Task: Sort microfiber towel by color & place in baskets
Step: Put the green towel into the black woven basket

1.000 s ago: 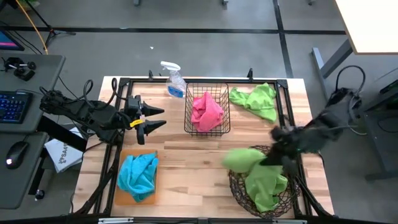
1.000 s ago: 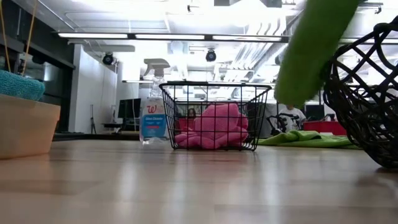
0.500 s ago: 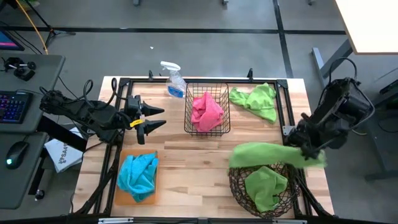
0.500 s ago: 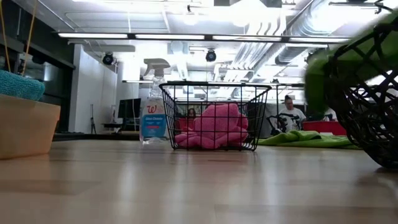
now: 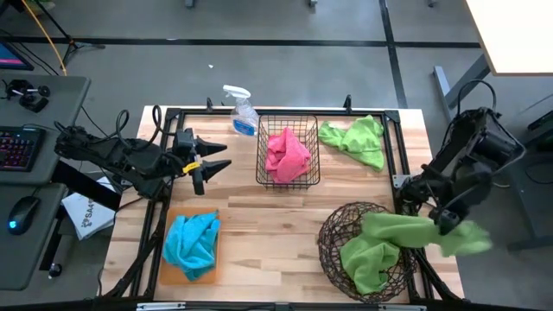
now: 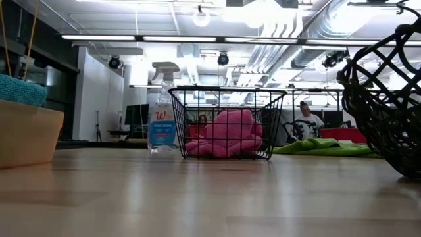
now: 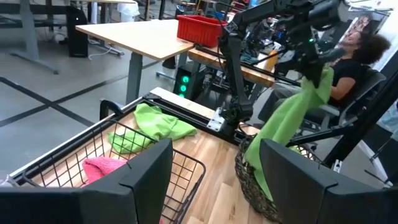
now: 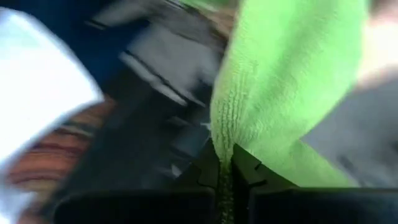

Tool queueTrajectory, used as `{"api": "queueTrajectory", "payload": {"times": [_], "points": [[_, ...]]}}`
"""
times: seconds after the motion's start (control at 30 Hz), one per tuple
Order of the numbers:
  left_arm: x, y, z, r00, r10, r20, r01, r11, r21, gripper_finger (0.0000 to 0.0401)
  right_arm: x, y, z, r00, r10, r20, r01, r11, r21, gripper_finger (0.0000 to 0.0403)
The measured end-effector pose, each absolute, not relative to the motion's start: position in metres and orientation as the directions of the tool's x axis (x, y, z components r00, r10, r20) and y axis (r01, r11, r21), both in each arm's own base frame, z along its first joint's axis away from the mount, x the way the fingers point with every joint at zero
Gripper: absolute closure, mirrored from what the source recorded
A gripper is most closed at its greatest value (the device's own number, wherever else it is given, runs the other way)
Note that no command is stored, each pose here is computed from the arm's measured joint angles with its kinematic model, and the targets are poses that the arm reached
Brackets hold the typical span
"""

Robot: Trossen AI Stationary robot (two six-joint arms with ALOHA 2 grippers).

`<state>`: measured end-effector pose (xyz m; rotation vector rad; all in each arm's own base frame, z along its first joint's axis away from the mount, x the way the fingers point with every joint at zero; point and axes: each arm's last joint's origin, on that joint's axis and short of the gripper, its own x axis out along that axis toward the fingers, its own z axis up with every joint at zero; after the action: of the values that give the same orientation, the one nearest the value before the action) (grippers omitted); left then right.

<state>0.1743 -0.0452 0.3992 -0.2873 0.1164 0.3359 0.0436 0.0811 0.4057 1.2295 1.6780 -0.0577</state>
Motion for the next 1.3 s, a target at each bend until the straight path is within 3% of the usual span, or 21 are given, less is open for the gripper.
{"api": "queueTrajectory", "payload": {"times": [0.17, 0.3, 0.5, 0.67, 0.9, 1.07, 1.3], "points": [[0.174, -0.045, 0.399, 0.938, 0.308, -0.159, -0.341, 0.904, -0.258, 0.0172, 0.072, 0.105, 0.416, 0.415, 0.64, -0.647, 0.537, 0.402, 0.742, 0.0403], [0.174, -0.045, 0.399, 0.938, 0.308, -0.158, -0.34, 0.904, -0.259, 0.0172, 0.096, 0.129, 0.413, 0.569, 0.54, -0.621, 0.409, 0.47, 0.783, 0.0403], [0.175, -0.045, 0.402, 0.942, 0.306, -0.136, -0.333, 0.902, -0.276, 0.0172, 0.131, 0.17, 0.367, 0.486, 0.246, -0.839, 0.506, 0.703, 0.499, 0.0403], [0.175, -0.045, 0.404, 0.945, 0.305, -0.121, -0.328, 0.9, -0.288, 0.0172, 0.171, 0.194, 0.32, 0.357, 0.025, -0.934, 0.63, 0.732, 0.26, 0.0403], [0.175, -0.046, 0.404, 0.951, 0.282, -0.124, -0.307, 0.907, -0.29, 0.0172, 0.218, 0.211, 0.264, 0.131, -0.003, -0.991, 0.697, 0.711, 0.09, 0.0403], [0.175, -0.047, 0.403, 0.957, 0.259, -0.127, -0.286, 0.913, -0.292, 0.0172, 0.237, 0.214, 0.245, 0.067, 0.057, -0.996, 0.665, 0.742, 0.087, 0.0393], [0.176, -0.053, 0.403, 0.989, 0.042, -0.143, -0.081, 0.957, -0.279, 0.0172, 0.248, 0.207, 0.244, 0.056, 0.101, -0.993, 0.693, 0.712, 0.112, 0.0323]]}}
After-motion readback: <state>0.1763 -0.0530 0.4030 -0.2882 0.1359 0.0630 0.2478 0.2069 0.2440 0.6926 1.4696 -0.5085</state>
